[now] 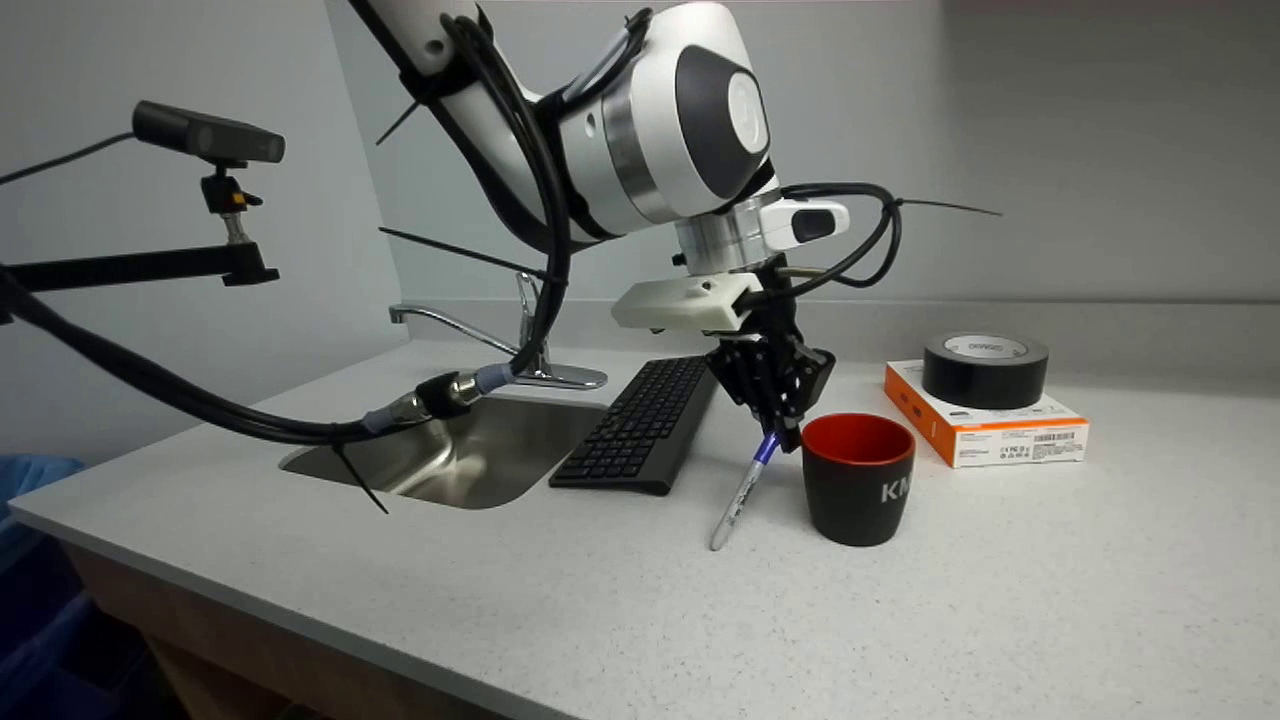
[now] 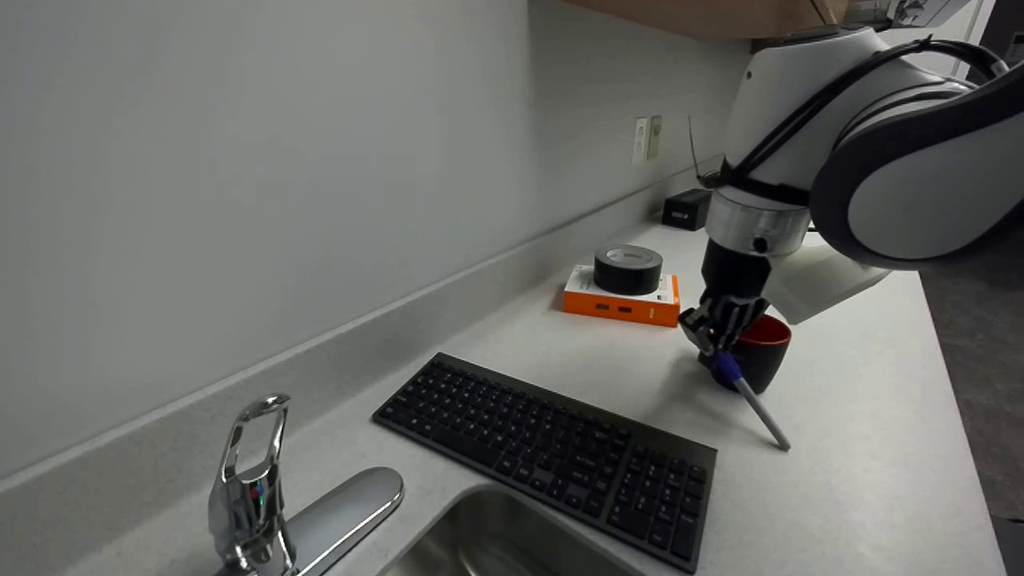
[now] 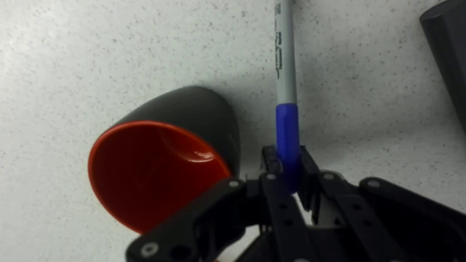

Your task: Remove the pen from the mug and put it on the counter

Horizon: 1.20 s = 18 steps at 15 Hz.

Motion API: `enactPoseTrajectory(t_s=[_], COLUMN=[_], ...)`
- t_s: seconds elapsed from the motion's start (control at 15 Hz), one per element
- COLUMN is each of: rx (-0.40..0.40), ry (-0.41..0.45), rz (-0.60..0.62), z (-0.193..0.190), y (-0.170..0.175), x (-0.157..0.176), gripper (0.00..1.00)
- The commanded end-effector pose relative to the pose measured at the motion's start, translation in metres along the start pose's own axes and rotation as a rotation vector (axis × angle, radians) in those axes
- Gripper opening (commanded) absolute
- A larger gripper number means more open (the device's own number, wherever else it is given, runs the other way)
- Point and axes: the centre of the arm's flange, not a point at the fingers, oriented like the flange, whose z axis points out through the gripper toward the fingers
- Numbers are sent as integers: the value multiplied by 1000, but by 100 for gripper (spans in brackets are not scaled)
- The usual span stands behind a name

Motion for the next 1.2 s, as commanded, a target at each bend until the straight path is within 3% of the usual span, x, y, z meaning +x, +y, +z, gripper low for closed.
enactPoseTrajectory(t_s=[0.0,0.47,1.13], rx=[-21,-3,8], ry=[19,43,60], rz=[-5,3,10], z=[-3,-17,-28], y=[-3,0,-3], x=[16,27,38], gripper=[47,99,100])
